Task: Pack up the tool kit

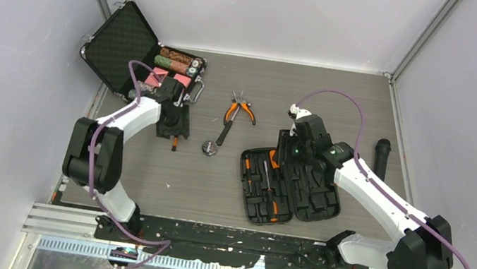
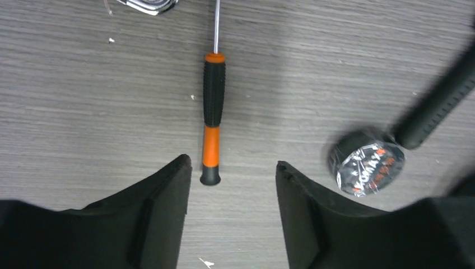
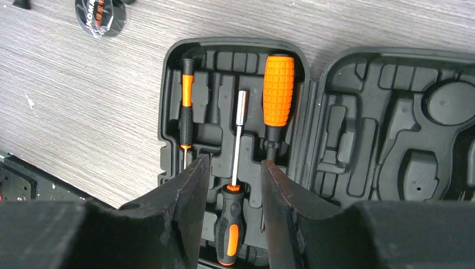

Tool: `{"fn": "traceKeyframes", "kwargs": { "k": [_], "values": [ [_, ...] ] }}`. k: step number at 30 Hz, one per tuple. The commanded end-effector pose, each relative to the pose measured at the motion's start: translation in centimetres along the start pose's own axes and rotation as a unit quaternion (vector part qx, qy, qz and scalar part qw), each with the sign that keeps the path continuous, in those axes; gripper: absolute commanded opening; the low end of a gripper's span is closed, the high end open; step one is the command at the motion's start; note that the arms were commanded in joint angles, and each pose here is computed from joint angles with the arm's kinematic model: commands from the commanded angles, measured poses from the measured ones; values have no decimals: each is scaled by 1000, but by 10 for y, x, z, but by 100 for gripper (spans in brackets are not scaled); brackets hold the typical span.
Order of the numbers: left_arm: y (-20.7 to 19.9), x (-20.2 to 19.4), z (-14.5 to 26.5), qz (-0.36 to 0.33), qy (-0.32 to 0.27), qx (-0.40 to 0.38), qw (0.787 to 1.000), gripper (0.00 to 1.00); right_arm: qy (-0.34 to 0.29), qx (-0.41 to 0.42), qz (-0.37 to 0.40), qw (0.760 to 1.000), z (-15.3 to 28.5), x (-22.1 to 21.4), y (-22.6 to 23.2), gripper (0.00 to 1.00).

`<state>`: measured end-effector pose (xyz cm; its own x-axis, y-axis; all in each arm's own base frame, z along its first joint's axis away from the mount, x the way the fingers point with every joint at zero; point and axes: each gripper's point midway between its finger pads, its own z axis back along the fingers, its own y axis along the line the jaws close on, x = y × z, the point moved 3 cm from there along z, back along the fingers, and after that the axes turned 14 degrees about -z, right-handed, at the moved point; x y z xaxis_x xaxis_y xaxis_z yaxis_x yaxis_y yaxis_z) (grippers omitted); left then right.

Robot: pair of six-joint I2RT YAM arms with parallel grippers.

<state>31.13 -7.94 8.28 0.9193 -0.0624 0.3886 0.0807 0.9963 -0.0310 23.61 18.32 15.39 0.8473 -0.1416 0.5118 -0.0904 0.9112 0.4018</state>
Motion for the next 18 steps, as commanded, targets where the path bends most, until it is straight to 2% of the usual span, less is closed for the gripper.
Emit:
{"fn": "traceKeyframes", "kwargs": {
  "k": [1, 9, 13, 18],
  "values": [
    [3, 16, -6, 11, -2, 22, 1000, 56, -34, 30, 8, 999, 8, 12, 8, 44],
    [-11, 6, -18, 0, 35, 9, 999, 48, -35, 27, 2, 999, 7, 7, 0, 44],
    [-25, -3, -24, -11, 59, -10, 998, 48, -33, 35, -2, 999, 7, 5, 0, 44],
    [-40, -11, -28, -22, 62, -14, 998, 47, -35, 36, -5, 999, 8, 4, -2, 44]
  ]
}}
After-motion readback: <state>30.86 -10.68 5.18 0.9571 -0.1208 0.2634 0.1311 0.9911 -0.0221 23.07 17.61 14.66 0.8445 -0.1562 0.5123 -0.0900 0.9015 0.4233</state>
